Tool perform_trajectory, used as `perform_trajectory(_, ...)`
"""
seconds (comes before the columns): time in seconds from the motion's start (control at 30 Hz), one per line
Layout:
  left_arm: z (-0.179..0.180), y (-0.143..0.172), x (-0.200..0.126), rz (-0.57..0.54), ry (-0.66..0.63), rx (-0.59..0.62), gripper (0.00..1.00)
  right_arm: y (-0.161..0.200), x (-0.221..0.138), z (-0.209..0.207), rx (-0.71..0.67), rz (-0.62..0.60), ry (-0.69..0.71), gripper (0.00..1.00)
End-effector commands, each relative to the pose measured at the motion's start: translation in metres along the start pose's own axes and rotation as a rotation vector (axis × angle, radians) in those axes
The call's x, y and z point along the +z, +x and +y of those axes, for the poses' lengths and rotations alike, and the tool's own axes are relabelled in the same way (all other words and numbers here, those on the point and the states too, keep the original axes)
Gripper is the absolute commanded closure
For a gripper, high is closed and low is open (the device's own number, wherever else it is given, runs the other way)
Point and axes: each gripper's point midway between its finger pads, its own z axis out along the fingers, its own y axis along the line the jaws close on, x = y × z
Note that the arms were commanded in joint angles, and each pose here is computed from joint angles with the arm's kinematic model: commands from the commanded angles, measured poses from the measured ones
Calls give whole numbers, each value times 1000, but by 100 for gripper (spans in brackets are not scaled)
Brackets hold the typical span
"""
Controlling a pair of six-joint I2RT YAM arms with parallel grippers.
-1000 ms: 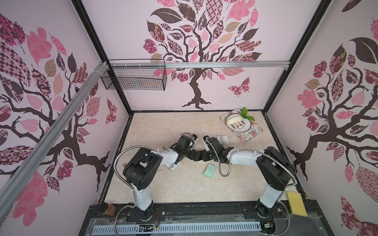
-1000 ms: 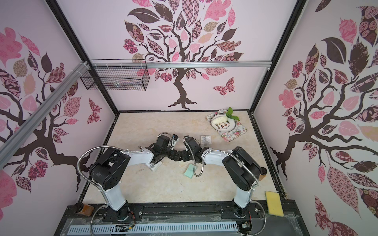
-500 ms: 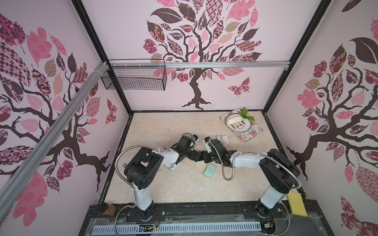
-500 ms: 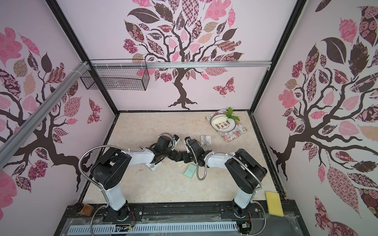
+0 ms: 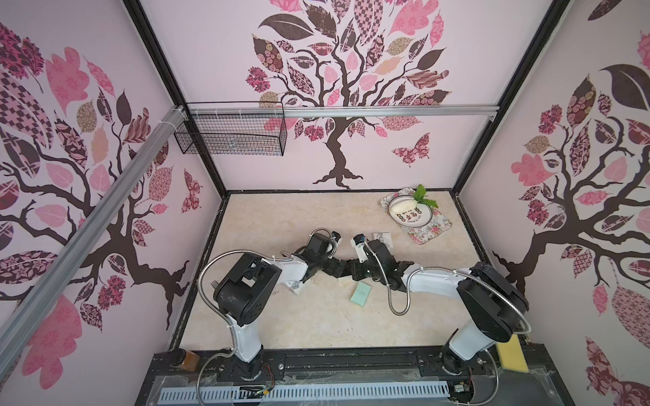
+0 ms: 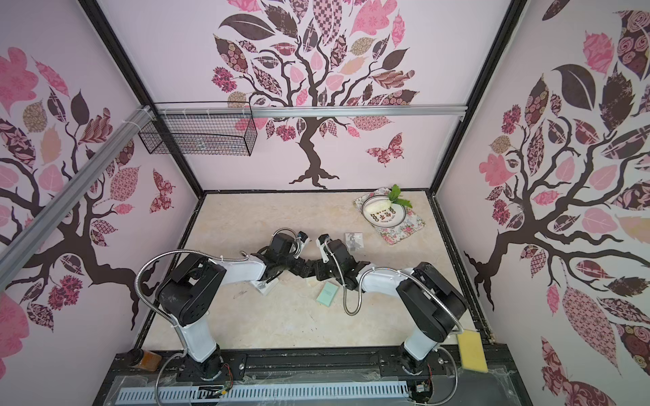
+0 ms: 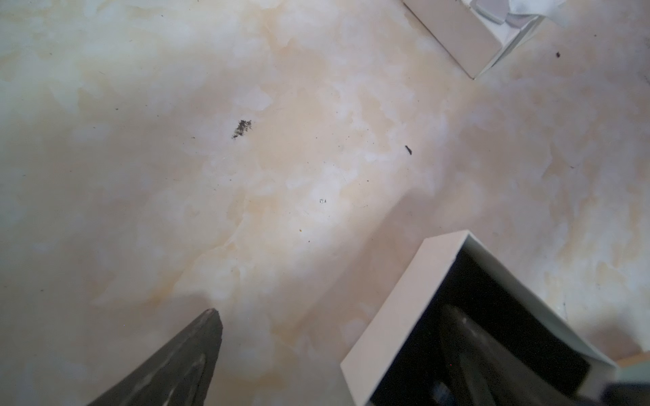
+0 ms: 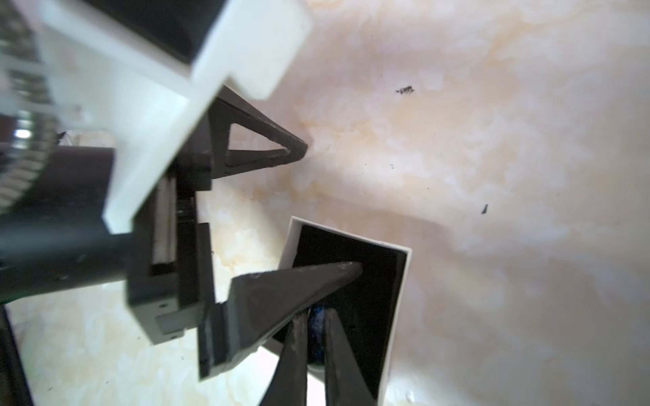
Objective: Take the rings out of the lift-off lid box
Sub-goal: Take out the ring from the jewelry box, then place the ring at the center of the board.
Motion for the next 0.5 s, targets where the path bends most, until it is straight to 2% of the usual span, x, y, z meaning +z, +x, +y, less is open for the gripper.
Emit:
perform_trajectory(0.0, -1, -15, -7, -24, -7, 17, 2, -27, -27, 5, 45, -84, -61, 100)
perform_trajectory(0.2, -9, -38, -26, -97, 21, 45, 2, -26, -59, -24, 162, -98, -72, 100)
perform_trajectory(0.33, -14, -51, -41, -153, 37, 65, 2, -6, -66, -20, 192, -44, -117, 100)
perform_trajectory(0.47, -12, -53, -51, -168, 18, 75, 2, 17, -72, -34, 274, -50, -82, 100)
